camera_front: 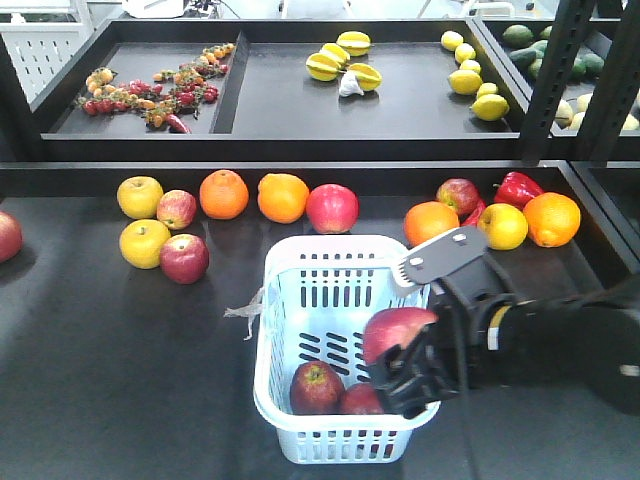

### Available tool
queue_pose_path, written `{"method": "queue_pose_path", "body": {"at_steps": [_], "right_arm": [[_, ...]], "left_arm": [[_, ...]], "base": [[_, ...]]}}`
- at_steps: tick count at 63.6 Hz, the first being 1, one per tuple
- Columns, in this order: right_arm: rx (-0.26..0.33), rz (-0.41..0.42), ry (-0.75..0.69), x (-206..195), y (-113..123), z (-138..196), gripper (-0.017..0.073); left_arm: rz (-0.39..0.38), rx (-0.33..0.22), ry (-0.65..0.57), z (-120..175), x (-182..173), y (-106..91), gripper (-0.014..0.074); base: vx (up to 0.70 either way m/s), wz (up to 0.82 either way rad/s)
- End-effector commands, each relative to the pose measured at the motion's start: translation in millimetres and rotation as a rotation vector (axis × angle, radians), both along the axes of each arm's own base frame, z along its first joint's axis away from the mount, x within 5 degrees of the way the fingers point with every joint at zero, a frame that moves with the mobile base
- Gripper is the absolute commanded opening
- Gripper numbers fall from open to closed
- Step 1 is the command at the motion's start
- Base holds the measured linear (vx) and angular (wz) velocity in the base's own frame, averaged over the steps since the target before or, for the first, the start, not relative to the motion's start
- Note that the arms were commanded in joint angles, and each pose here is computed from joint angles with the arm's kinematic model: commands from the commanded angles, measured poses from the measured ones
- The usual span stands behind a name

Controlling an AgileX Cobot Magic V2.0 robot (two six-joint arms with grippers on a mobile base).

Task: Pick three apples into basket with both arms
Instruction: 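Carry the third red apple into the basket and release it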

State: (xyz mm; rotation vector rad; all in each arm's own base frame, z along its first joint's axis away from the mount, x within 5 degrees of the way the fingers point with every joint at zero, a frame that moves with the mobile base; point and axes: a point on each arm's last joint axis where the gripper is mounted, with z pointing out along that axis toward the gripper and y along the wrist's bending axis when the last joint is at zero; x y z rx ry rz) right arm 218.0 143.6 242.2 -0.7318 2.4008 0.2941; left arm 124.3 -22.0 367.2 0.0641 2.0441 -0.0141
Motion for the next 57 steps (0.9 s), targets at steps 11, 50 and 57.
{"method": "queue_pose_path", "body": {"at_steps": [11,50,57], "right_arm": [[0.067,-0.017,-0.128,26.9,16.3,-7.3,0.0477],[0.065,-0.017,-0.130,29.4,17.6,-11.0,0.0654],[0.048,-0.008,-0.122,28.3,16.8,-11.6,0.0652]], "left_arm": [[-0.015,-0.012,-0.076,11.8,0.7,-0.8,0.0587],[-0.015,-0.012,-0.076,11.8,0.7,-0.8,0.0587],[-0.015,-0.012,-0.076,11.8,0.7,-0.8,0.0587]], "base": [[0.00,0.00],[0.00,0.00],[0.00,0.00]]}}
